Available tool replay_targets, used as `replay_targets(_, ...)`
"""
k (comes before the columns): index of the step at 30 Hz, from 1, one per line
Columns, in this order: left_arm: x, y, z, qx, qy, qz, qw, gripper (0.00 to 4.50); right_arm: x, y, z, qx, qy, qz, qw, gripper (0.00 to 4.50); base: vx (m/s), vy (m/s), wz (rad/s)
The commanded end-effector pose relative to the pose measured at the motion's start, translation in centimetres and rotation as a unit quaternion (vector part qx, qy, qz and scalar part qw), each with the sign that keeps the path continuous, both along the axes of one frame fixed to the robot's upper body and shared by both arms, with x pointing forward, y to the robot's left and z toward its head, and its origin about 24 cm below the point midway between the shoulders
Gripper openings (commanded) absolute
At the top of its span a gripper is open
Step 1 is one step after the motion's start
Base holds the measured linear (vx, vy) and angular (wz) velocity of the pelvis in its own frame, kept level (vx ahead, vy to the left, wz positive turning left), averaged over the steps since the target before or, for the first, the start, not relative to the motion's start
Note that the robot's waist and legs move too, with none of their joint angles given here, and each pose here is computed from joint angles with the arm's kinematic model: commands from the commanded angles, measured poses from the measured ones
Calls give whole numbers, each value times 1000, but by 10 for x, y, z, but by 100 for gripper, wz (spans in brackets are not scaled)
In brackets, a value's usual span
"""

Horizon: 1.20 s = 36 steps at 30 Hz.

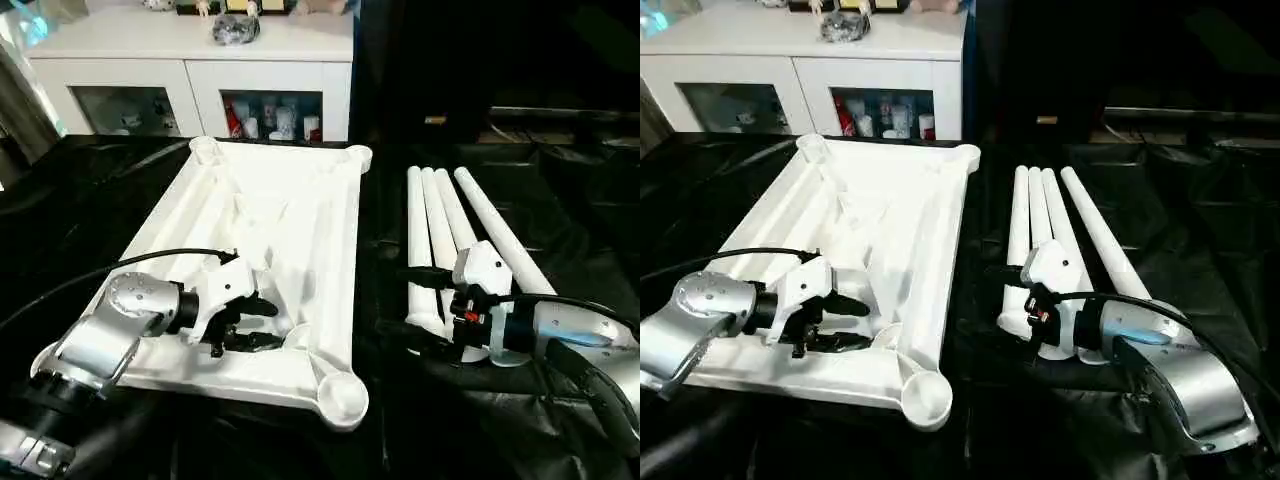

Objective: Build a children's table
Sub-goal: Move to table

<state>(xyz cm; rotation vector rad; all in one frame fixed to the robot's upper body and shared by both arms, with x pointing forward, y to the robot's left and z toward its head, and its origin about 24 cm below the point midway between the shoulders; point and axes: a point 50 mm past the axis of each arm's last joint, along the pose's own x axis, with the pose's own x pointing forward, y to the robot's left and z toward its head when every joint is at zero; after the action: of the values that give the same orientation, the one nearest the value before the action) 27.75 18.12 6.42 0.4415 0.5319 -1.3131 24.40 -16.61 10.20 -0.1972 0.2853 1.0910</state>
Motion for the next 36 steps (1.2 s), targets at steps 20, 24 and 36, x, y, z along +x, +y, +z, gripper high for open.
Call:
replay_targets(20, 2, 6, -13, 67, -25, -47, 996, 148, -2, 7, 2, -10, -5, 24, 1000, 450, 0, 0, 0)
replay_targets(24, 0, 12, -15, 79, -5, -57, 995, 120, -2, 8, 2, -10, -2, 29, 1000, 450, 0, 0, 0)
replay_targets(36, 11, 6, -3, 31, -44, -31, 998, 25, -3, 15, 0, -7, 5, 44, 999, 450, 0, 0, 0)
